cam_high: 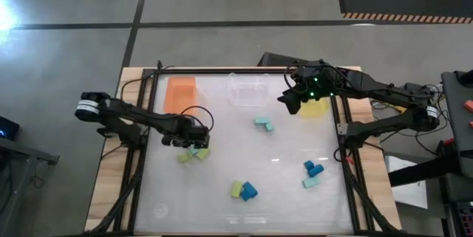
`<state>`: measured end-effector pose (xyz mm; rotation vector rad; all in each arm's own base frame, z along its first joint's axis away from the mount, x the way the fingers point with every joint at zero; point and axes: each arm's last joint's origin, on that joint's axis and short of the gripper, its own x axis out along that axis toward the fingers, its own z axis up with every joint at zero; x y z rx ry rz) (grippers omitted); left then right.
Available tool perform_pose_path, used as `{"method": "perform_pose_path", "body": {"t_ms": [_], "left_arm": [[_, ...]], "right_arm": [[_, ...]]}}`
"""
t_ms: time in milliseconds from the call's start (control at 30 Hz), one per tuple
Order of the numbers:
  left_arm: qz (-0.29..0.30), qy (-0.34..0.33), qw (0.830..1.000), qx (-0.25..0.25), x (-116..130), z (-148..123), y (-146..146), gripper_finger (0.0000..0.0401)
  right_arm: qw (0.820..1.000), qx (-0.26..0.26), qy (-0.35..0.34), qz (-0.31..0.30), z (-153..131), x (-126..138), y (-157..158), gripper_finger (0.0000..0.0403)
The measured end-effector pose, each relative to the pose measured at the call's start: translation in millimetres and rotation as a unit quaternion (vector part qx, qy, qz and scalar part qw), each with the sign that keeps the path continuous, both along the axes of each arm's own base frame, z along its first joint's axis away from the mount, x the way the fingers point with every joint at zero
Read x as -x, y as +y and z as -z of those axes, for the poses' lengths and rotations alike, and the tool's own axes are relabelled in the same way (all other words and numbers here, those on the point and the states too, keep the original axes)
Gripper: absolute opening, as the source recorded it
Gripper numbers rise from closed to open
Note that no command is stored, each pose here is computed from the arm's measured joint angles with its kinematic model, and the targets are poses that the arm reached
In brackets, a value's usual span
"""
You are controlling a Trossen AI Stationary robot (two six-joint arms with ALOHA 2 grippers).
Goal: Sort & place blocks by color
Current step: Put the left light blue rectangle block into the orange bin
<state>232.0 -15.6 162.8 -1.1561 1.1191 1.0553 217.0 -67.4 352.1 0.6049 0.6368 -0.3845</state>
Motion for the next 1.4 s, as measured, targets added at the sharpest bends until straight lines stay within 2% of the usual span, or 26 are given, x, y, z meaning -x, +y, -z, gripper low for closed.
{"method": "perform_pose_path", "body": {"t_ms": [200,500,700,933,1067,1400], "left_arm": [[0.002,0.011,1.000,-0.001,-3.3,7.6,-0.2,0.0200],[0.002,0.008,1.000,-0.004,-9.8,15.0,-0.6,0.0116],[0.002,-0.008,1.000,-0.005,-11.1,9.9,-0.5,0.0117],[0.011,-0.081,0.997,-0.002,-6.1,-25.5,0.3,0.0121],[0.011,-0.119,0.993,-0.005,4.9,-51.5,6.5,0.0122],[0.006,-0.134,0.990,-0.047,39.1,-105.2,49.5,0.0122]], "right_arm": [[1.000,0.000,0.000,0.000,0.1,0.1,0.0,0.0189],[1.000,-0.003,0.000,0.002,0.3,0.2,0.1,0.0189],[1.000,-0.004,0.000,0.003,0.5,0.2,0.1,0.0189],[1.000,-0.005,0.000,0.004,0.5,0.2,0.1,0.0189],[1.000,-0.008,0.000,0.007,0.5,0.1,0.0,0.0189],[1.000,-0.022,-0.003,0.019,0.9,0.1,0.1,0.0189]]}}
